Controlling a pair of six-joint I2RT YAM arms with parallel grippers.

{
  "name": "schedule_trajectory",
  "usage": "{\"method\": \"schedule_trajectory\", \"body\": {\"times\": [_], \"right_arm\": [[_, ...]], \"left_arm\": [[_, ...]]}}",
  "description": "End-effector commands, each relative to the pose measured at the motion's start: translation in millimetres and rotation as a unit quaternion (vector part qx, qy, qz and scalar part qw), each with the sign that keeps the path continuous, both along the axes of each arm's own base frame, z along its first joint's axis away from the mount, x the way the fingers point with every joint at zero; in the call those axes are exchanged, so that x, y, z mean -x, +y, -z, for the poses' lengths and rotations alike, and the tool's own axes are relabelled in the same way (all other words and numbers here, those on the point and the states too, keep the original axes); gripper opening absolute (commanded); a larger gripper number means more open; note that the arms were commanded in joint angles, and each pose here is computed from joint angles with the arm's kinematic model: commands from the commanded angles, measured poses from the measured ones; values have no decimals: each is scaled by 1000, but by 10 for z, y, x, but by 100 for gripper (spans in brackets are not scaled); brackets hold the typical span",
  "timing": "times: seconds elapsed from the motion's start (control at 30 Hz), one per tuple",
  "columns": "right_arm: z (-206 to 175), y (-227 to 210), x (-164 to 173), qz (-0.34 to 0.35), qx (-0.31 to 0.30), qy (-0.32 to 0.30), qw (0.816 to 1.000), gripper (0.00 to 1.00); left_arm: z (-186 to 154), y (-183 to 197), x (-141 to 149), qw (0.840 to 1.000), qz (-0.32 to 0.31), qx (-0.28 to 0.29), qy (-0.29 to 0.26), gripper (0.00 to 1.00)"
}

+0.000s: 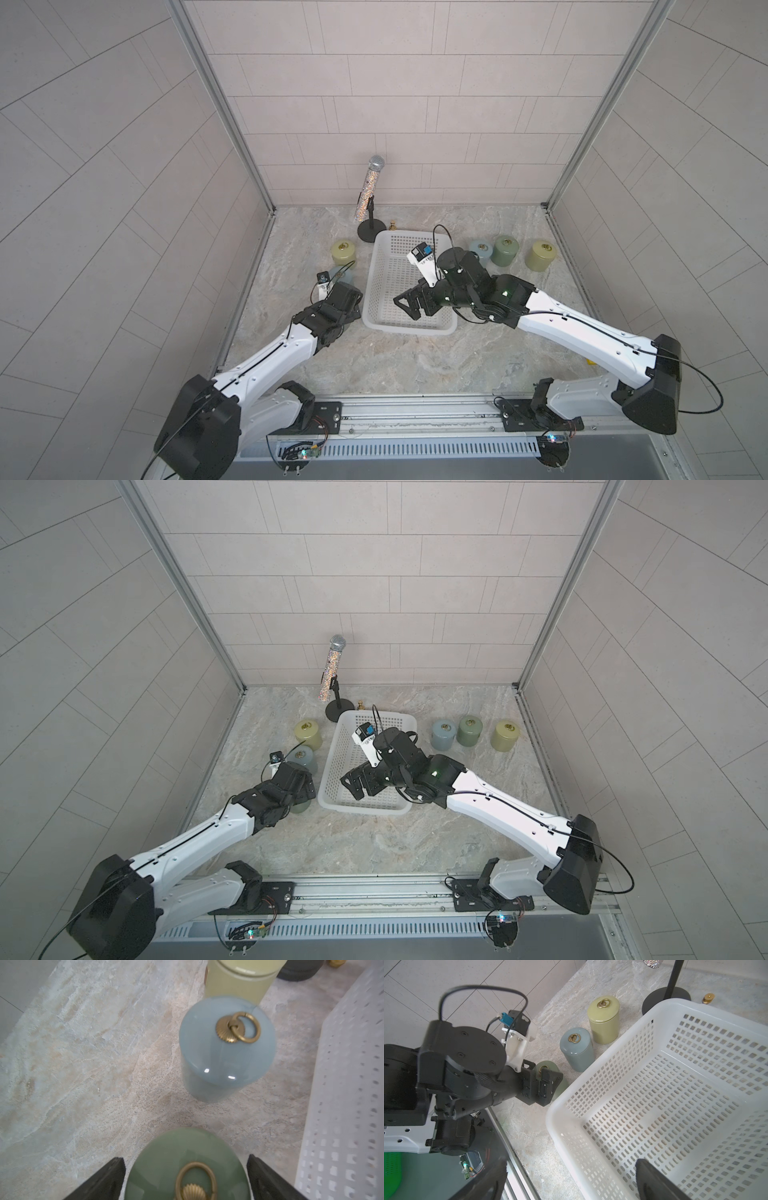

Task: Take the tea canister out of the basket
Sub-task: Place the tea canister at the center of the board, then reset both arms

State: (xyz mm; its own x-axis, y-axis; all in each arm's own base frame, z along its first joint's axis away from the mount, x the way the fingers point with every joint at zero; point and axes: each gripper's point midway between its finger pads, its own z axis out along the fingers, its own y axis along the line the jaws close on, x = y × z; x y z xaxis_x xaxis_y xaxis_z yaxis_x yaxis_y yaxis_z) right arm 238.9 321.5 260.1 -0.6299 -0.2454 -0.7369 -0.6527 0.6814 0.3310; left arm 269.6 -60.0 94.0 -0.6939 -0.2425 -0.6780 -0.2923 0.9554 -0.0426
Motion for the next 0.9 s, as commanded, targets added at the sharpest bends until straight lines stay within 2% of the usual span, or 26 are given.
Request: {"method": "schedule_trajectory", "body": {"times": [0.0, 0.17, 0.3, 0.43, 0.63, 0.73, 0.87], "right_arm": [[-99, -18, -3, 2, -2, -17, 1000, 100], [-118, -124, -59, 27, 5, -32, 999, 100], [-134, -349, -183, 74, 16, -53, 996, 100], [-166, -715, -374, 145, 39, -87, 985, 100], [-103, -1549, -747, 288, 92, -137, 943, 100], [-24, -2000, -890, 350, 113, -134, 920, 100], [41, -2584, -984, 431, 147, -157, 876, 100]], "left_arm": [[-207, 38, -3, 1000, 4, -10, -8, 100], [-580, 124, -12, 999, 2, -32, -27, 100], [-1002, 141, -75, 998, 8, -42, -55, 100], [-1380, 188, -170, 995, 2, -66, -80, 100], [-1680, 354, -383, 988, -14, -95, -117, 100], [-1649, 567, -482, 988, -40, -89, -119, 100], [-1493, 873, -593, 985, -74, -97, -124, 100]]}}
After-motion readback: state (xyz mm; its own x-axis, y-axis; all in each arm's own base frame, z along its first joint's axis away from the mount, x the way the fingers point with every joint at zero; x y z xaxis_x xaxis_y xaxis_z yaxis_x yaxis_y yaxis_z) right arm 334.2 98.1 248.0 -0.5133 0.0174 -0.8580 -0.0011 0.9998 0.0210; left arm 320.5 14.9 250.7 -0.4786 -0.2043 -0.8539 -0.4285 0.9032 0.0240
